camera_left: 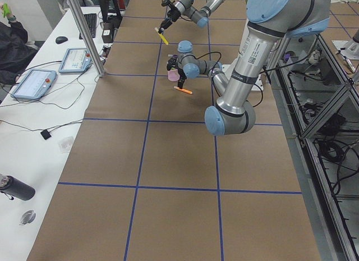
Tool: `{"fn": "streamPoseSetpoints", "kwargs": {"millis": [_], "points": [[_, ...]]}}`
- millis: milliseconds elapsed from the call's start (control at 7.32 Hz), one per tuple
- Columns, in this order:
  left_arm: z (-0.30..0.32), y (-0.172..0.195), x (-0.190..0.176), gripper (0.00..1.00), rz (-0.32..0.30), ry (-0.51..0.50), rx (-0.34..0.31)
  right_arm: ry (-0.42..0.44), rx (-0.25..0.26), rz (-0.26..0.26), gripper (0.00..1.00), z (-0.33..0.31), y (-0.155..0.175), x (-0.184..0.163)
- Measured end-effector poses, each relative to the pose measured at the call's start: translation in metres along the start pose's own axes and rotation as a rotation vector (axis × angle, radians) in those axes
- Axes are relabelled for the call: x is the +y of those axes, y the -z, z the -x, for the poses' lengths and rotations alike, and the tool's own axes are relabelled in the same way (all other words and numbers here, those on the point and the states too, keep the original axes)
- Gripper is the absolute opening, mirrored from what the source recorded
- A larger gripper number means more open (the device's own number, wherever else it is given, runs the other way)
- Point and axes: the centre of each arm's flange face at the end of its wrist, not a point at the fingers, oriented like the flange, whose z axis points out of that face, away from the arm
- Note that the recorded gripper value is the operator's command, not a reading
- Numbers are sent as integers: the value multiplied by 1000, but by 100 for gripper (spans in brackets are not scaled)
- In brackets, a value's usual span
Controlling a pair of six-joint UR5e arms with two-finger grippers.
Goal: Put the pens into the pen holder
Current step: 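Grasp the orange marker with left gripper while right carries yellow marker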
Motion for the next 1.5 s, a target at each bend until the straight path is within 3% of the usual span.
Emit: {"fn": "streamPoseSetpoints", "kwargs": {"millis": [1367, 1504], "points": [[-4, -30, -16, 65, 21, -2, -30, 0, 3, -3, 0, 27, -15, -7], [-3, -32, -16, 59, 24, -18, -34, 0, 2, -4, 0, 27, -15, -7]]}}
